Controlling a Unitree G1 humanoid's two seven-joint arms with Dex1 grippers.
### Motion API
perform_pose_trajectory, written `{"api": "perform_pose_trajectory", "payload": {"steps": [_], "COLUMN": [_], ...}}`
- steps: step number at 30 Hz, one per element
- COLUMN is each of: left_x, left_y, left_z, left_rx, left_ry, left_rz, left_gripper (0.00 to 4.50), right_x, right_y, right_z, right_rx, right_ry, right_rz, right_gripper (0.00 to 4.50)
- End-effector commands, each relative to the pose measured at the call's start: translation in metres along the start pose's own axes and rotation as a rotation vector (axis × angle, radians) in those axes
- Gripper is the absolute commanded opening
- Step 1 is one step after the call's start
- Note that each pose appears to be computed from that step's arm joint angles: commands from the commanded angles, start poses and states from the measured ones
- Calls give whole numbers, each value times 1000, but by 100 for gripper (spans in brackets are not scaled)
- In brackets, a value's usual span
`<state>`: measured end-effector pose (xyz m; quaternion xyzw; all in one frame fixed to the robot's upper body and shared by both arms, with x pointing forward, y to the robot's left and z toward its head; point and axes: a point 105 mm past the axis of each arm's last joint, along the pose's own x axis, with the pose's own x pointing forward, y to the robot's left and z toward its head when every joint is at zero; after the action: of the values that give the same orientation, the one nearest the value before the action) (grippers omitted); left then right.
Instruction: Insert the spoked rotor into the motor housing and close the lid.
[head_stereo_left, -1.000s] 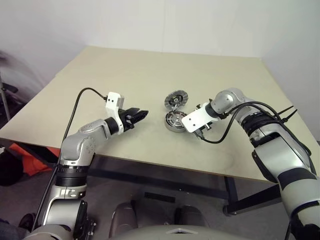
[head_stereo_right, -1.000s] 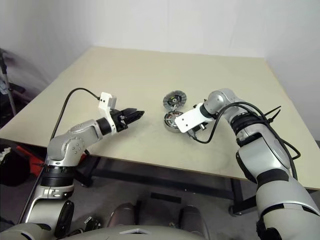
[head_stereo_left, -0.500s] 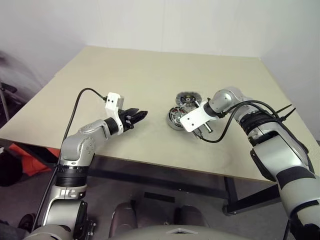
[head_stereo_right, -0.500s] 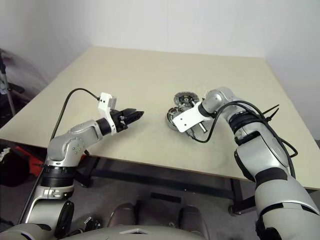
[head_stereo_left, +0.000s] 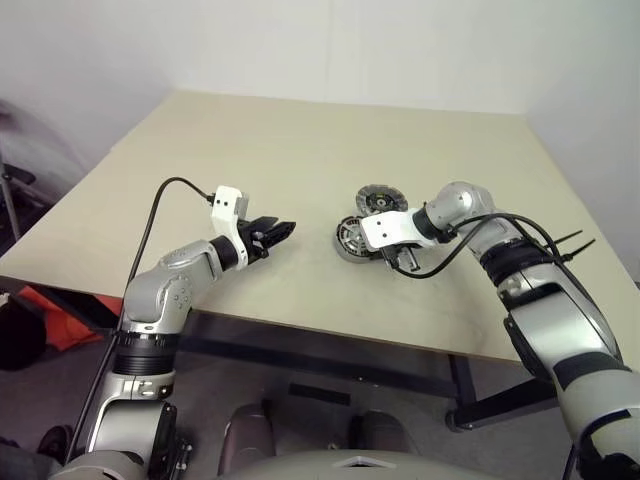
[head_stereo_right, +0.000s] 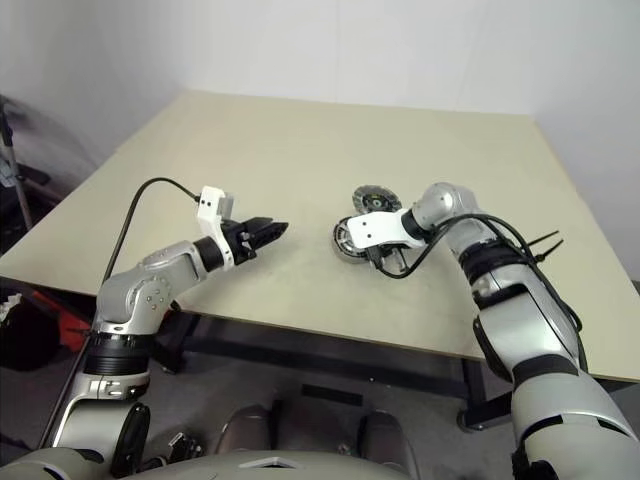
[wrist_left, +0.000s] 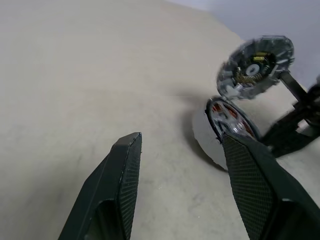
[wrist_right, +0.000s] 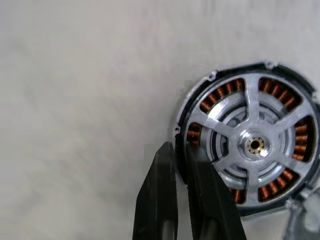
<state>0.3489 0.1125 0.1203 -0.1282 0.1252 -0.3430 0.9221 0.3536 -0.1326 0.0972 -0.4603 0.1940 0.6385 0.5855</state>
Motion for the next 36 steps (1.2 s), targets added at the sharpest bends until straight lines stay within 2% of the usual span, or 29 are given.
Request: {"api": "perform_pose_trajectory", "payload": {"steps": [1,6,13,20,27,31,36], "left_x": [-3,-5,-6,-9,-9,-9,-8], "left_y": [-5,-5,-8,-6,-5,-4,-5], "left_z": [13,12,10,8,9,10,10], "left_rx": [40,38,37,39,41,41,40], "left_ry": [-50,-51,-48,-43,-43,-43,-43], "left_rz": [-3,3,1,11,18,18,14], "left_gripper": [269,269,269,269,269,269,269], "right_x": [-14,-15,-5,1,8,10,9], "right_y": [3,9,-15,-36,-39,-42,-50], "right_z": [17,21,34,46,54,67,74], "right_rx": [76,285,498,586,656,826,944], "right_ry": [-55,-68,-96,-121,-126,-161,-168], "right_rz": [2,-4,-120,-203,-219,-212,-250], "right_gripper": [1,1,1,1,1,1,1]}}
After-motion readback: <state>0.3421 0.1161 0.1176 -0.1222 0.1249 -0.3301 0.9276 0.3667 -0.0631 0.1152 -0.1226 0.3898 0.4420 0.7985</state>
